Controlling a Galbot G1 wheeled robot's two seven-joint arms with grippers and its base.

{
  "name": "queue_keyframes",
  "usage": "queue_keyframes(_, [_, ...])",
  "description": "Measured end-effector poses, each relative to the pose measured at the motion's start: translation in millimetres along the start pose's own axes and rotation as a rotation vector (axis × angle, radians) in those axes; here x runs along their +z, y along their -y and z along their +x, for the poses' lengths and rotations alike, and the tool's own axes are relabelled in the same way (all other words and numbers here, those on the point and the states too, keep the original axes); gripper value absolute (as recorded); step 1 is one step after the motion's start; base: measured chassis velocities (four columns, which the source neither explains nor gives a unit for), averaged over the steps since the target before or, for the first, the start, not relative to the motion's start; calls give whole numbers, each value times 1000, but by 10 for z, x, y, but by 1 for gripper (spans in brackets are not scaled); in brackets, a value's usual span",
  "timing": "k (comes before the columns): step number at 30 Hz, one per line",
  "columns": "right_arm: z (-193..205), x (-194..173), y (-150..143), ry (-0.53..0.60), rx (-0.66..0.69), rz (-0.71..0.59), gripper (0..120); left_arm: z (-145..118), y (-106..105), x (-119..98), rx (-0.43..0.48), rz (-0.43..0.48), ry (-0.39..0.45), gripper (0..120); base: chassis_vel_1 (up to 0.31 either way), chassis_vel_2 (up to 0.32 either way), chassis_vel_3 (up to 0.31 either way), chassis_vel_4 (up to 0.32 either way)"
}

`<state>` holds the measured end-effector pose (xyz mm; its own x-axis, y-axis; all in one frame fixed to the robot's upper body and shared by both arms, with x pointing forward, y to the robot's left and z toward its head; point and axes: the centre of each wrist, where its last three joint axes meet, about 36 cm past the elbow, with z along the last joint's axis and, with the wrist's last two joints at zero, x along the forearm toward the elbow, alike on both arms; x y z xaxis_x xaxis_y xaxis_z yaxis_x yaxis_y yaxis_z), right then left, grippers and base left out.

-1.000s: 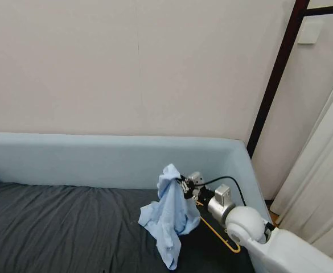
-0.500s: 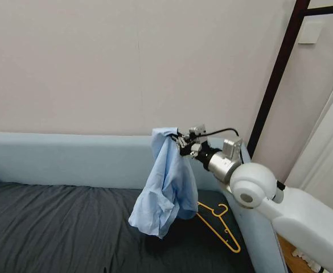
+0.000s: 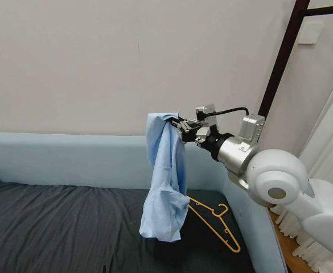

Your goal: Pick up the clothes from the sofa and hang them on the clothes hanger.

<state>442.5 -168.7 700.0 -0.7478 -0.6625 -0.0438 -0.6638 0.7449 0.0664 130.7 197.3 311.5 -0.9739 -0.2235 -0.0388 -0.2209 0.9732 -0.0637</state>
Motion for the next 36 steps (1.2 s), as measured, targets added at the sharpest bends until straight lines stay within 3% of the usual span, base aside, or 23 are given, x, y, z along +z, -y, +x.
queue_keyframes(2, [-37,1,-3,1,-4,3,0,-3,-2,0,-1,0,0,98,0,0,0,0])
queue_keyframes(6, [-479,-102,-108,31,-74,25,0,25,-7,0,-10,2,-6,98,0,0,0,0])
queue_keyframes(12, [-1113,-498,-350,103,-149,46,0,89,4,-22,-34,7,-13,98,0,0,0,0])
queue_keyframes(15, [-1292,-646,-331,123,-128,51,0,87,-7,-29,-40,4,-10,98,0,0,0,0])
queue_keyframes(17, [-1297,-659,-298,126,-118,52,0,87,-7,-30,-40,4,-10,98,0,0,0,0])
queue_keyframes(21, [-1177,-655,51,121,-33,53,0,87,-12,-27,-36,1,-10,98,0,0,0,0])
queue_keyframes(25, [-831,-539,670,99,138,61,0,100,-12,2,-18,-8,-18,98,0,0,0,0])
queue_keyframes(31, [-490,-626,932,104,277,74,0,83,-36,30,3,-17,-22,98,0,0,0,0])
queue_keyframes(36, [-212,-678,802,119,259,93,0,67,-46,41,10,-20,-24,98,0,0,0,0])
